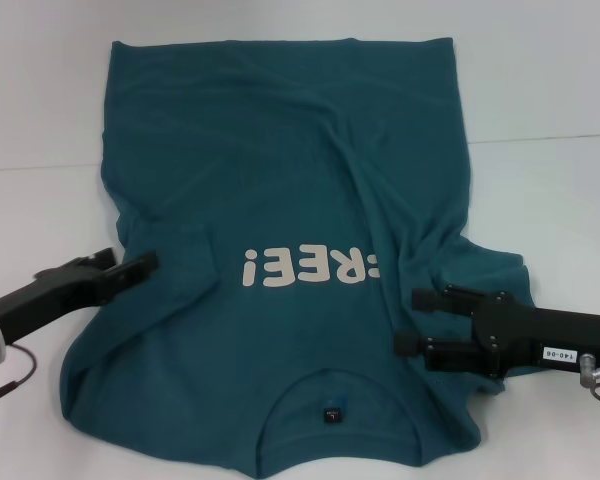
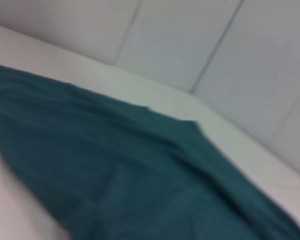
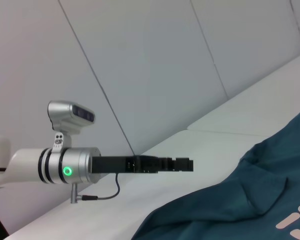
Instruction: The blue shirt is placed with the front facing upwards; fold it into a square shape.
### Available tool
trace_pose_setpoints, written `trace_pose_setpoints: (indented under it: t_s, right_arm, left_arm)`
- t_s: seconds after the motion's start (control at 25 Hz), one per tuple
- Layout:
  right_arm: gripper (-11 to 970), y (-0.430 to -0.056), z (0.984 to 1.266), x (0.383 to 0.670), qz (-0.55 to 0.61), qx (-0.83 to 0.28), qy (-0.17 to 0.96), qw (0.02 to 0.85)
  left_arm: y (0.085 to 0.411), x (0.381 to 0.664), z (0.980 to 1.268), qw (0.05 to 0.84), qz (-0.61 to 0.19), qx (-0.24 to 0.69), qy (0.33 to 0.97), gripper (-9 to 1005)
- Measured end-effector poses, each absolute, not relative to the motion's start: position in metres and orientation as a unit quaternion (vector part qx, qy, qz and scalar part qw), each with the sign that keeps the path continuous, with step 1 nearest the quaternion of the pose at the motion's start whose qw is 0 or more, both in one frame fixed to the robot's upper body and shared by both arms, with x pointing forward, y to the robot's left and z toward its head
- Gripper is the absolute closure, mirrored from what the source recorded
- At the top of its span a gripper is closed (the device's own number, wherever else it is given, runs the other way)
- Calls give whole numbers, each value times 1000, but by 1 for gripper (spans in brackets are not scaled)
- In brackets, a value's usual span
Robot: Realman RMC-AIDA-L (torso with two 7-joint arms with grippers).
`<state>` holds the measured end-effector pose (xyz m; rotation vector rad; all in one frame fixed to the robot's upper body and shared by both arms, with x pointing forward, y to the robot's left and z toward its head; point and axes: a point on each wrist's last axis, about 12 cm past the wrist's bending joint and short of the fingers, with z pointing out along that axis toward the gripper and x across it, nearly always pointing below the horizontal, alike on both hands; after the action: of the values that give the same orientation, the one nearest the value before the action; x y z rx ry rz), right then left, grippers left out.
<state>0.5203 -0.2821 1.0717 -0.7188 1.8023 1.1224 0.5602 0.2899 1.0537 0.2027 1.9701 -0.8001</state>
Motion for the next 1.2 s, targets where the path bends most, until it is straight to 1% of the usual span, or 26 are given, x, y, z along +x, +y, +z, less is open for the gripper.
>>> trace_pose_setpoints:
  t_s: [0.12,0.32,0.96,1.2]
  right_arm:
    - [123,-282,1072,520,454,-283,726,432]
    - [124,-283,1072,520,455,-280,727,431]
    - [130,-283,1072,520,454,-279,728,432]
    - [132,-284,1071,520,454,-278,728,432]
  left_arm:
    - [295,561,1048,483,-296,83,820,197]
    - [298,561,1039,478,-263,84,834,198]
    - [285,558,1031,450,-270,118,843,201]
    - [285,559,1032,452,-269,116,842,319]
